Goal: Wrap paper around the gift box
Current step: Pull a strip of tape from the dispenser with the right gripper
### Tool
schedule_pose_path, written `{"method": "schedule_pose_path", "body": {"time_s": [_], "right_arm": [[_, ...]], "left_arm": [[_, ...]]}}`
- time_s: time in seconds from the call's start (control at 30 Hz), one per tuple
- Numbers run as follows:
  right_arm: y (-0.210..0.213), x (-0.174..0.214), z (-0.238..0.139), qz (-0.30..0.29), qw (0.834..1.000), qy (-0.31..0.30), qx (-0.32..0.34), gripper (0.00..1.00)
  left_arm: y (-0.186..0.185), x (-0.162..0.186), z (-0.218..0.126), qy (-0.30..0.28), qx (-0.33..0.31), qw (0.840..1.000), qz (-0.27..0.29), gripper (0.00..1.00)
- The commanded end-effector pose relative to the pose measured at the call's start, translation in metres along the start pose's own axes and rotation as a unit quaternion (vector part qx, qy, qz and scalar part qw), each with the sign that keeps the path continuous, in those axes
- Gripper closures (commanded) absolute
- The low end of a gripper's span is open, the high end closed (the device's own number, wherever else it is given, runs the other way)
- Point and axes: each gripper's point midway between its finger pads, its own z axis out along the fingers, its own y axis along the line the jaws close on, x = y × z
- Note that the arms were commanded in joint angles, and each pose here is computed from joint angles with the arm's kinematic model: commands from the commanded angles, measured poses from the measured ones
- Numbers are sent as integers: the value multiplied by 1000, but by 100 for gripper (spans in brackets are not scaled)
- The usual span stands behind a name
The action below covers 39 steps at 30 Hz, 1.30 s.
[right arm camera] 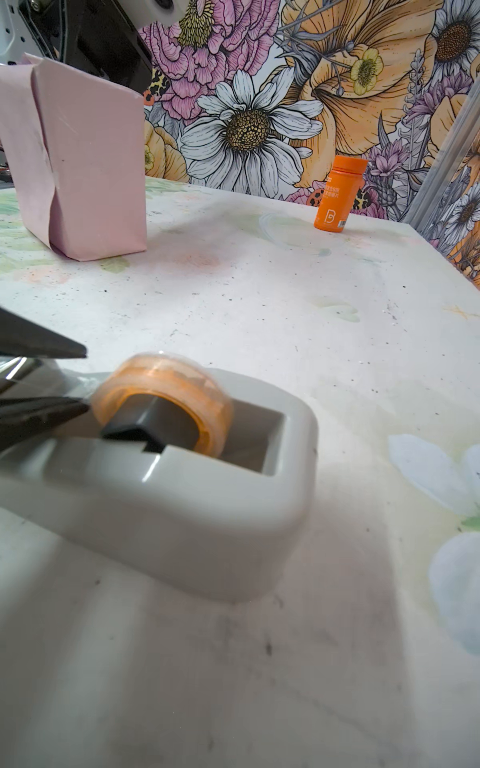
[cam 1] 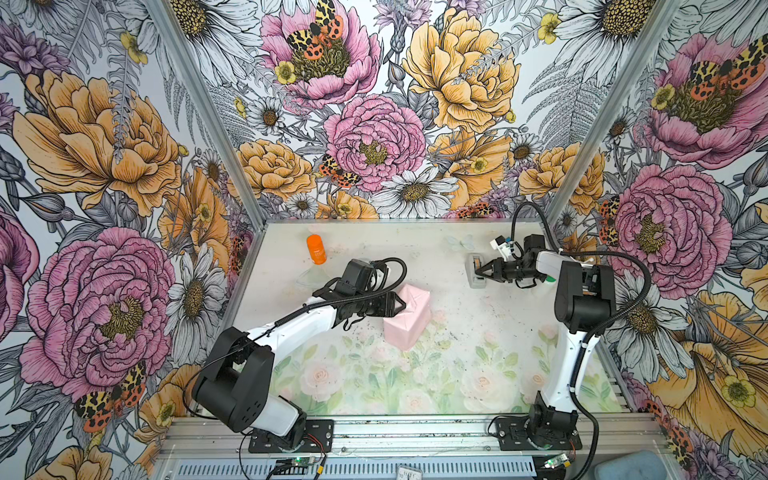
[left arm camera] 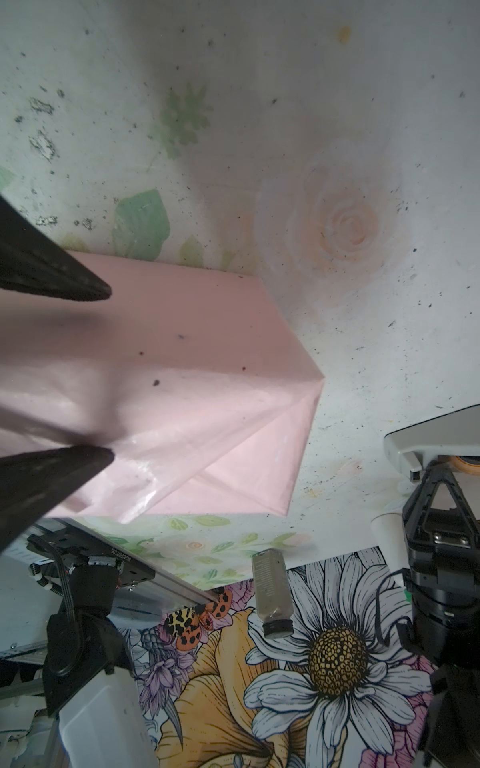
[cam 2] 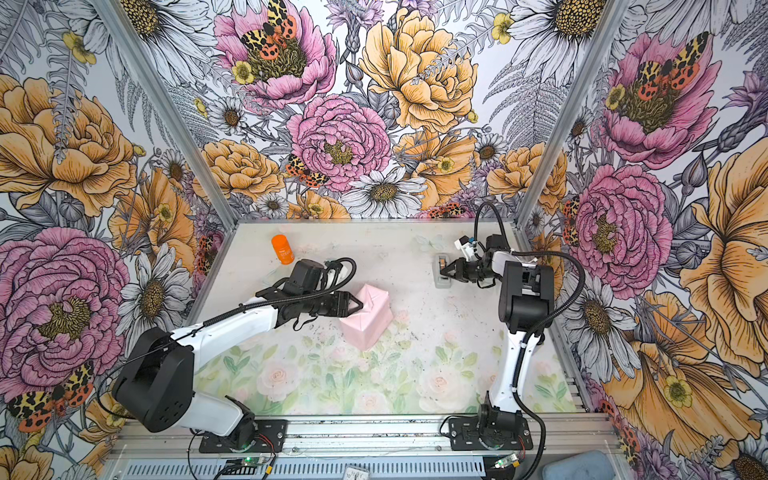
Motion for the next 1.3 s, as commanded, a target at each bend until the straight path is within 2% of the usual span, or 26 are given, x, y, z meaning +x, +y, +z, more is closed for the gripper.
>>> {"method": "schedule_pose_path", "body": {"time_s": [0.0, 0.2, 0.3, 0.63, 1.0, 1.27], "right_arm": [[14, 5, 6, 10, 999, 11, -44, 82], [20, 3, 5, 10, 998, 7, -58, 84], [15, 4, 5, 12, 999, 9, -45, 85], [16, -4, -6, 16, 1000, -3, -27, 100], [49, -10, -26, 35, 997, -23, -61, 100], [44, -7, -31, 84, 995, -26, -48, 100]], "left_arm": [[9, 4, 1, 4, -27, 1000, 5, 43], [9, 4, 2, 5, -27, 1000, 7, 43], [9, 4, 2, 5, -27, 1000, 7, 43], [11, 5, 1, 4, -30, 1000, 7, 43], [11, 5, -1, -1, -33, 999, 9, 42], [9, 4, 0, 0, -31, 999, 11, 42]]}}
